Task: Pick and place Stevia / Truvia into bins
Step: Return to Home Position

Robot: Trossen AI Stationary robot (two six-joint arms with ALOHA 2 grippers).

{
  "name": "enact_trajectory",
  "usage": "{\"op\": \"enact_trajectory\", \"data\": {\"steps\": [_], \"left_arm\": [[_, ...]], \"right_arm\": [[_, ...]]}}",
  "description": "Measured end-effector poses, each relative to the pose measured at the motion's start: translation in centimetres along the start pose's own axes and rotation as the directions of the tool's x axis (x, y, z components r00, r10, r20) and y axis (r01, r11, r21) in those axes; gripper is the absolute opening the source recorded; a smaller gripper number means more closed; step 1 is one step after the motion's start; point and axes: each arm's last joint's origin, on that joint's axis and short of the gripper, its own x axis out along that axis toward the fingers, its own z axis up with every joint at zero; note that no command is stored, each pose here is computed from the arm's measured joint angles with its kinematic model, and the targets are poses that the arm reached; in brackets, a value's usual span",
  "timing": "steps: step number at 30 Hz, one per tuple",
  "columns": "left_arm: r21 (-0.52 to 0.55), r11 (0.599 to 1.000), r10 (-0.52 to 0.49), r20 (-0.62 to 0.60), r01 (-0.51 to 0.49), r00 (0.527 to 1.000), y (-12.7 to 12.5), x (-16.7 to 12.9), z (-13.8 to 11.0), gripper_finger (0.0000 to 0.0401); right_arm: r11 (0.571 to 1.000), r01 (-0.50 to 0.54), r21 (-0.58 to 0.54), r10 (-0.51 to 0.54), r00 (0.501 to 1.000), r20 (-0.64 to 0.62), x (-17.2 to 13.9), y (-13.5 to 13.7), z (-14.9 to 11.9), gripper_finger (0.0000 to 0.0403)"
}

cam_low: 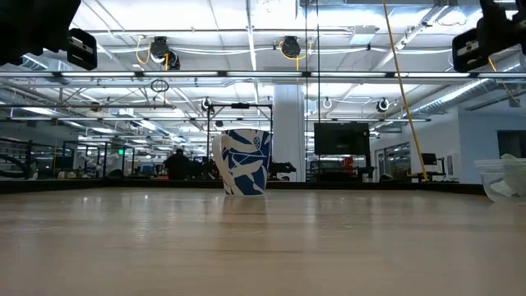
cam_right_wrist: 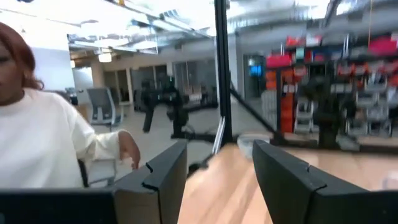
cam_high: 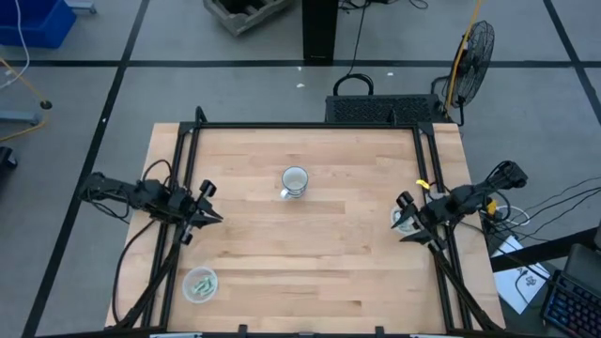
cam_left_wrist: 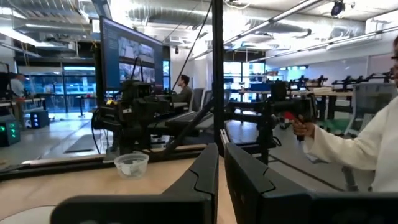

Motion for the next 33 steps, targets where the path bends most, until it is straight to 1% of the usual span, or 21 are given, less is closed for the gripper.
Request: {"op": "enact_trajectory", "data": {"steps": [3, 7, 33], "left_arm": [[-0.021, 1.000, 0.004, 0.000, -0.004, 1.000, 0.01, 0.00, 0.00, 0.0031], [-0.022, 1.000, 0.004, 0.000, -0.004, 1.000, 0.01, 0.00, 0.00, 0.0031], [-0.021, 1.000, 0.004, 0.000, -0.004, 1.000, 0.01, 0.00, 0.00, 0.0031]], "right_arm": [[0.999, 0.009, 0.037, -0.007, 0.998, -0.063, -0.01, -0.05, -0.61, 0.0177], [0.999, 0.014, 0.043, -0.010, 0.995, -0.101, -0.04, -0.08, -0.98, 0.0176], [0.999, 0.013, 0.043, -0.009, 0.995, -0.097, -0.04, -0.08, -0.95, 0.0174]]}}
